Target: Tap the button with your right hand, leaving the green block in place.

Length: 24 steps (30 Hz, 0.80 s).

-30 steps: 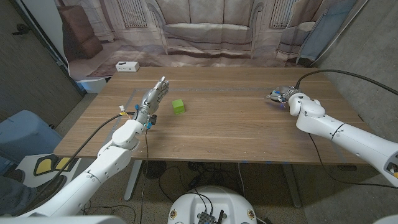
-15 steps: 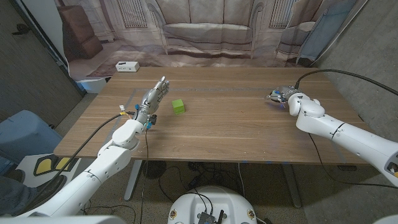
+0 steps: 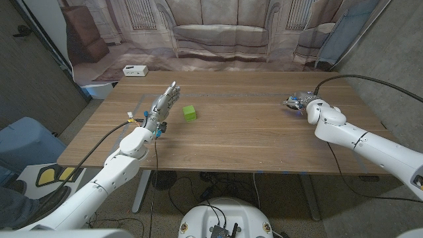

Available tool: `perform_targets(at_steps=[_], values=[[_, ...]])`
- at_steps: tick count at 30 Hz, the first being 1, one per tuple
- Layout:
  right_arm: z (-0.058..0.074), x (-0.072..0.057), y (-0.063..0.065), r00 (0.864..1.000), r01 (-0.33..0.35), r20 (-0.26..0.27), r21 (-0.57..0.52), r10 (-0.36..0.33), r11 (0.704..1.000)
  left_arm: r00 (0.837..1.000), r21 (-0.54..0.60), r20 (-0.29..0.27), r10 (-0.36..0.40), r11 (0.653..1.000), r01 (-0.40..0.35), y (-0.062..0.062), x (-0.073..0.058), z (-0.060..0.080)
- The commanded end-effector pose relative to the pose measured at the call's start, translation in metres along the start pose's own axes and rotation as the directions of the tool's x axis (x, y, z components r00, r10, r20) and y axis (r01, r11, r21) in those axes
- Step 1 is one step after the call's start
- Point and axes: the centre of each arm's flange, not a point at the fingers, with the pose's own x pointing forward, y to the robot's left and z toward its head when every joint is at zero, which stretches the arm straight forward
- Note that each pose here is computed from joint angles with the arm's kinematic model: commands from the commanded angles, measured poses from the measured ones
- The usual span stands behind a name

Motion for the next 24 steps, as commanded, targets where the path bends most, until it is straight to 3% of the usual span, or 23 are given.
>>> perform_targets(at_steps=[1,24], values=[[0.0,-0.006,-0.009,0.999,0.043,0.0,0.012,-0.043,0.999,1.0,-0.006,0.002,-0.004,1.0,0.004,0.0,0.001,-0.001],[0.002,-0.02,-0.018,0.993,0.12,0.009,0.032,-0.12,0.992,1.0,0.001,0.008,-0.006,1.0,0.006,0.002,0.001,0.002]])
